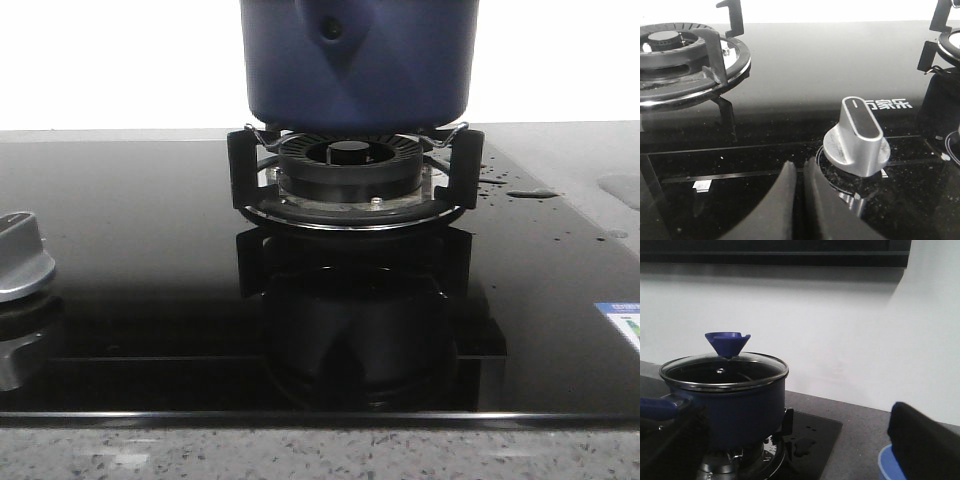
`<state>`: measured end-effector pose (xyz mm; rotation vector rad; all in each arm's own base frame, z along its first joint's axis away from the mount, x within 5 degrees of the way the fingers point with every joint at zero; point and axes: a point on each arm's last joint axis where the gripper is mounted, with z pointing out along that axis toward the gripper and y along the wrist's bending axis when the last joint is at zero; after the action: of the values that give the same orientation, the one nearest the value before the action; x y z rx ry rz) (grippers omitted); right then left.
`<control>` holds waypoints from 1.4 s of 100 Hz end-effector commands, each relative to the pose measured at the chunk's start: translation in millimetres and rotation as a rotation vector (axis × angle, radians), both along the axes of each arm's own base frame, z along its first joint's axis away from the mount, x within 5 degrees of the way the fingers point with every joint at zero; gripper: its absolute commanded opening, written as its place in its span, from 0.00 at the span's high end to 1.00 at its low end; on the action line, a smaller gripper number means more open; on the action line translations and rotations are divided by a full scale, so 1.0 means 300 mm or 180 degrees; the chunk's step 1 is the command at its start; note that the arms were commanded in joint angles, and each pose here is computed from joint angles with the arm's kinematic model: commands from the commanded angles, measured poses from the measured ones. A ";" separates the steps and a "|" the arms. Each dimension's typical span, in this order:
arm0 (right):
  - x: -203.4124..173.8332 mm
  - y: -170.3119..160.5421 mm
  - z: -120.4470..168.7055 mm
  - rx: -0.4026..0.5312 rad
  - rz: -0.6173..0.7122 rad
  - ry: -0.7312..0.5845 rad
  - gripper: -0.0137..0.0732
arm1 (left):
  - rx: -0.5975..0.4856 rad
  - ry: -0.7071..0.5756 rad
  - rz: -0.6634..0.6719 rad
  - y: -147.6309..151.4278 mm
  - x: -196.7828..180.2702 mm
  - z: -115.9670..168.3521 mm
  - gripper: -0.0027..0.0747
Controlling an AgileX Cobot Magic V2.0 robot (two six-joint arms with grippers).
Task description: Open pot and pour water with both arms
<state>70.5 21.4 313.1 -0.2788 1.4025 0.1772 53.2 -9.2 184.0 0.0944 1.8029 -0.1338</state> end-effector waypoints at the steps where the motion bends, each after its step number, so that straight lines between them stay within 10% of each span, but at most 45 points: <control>1: 0.003 0.000 0.008 -0.0038 -0.0012 -0.0010 0.93 | -0.0080 -0.0097 0.0036 0.001 0.001 -0.032 0.99; 23: 0.003 -0.063 -0.147 -0.0733 -0.0733 0.0115 0.93 | -0.0080 -0.0097 0.0036 0.001 0.001 -0.032 0.99; 37: -0.016 -0.074 -0.258 -0.0048 -0.0789 0.0253 0.93 | -0.0080 -0.0097 0.0036 0.001 0.001 -0.032 0.99; 76: -0.026 -0.066 -0.344 0.0137 -0.0723 0.0457 0.93 | -0.0080 -0.0097 0.0036 0.001 0.001 -0.032 0.99; 140: -0.028 -0.058 -0.402 -0.0313 -0.0685 0.0808 0.93 | -0.0080 -0.0097 0.0036 0.001 0.001 -0.032 0.99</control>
<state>61.1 1.7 189.2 -0.1501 1.7184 -0.0250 53.1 -9.2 184.0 0.0940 1.8029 -0.1344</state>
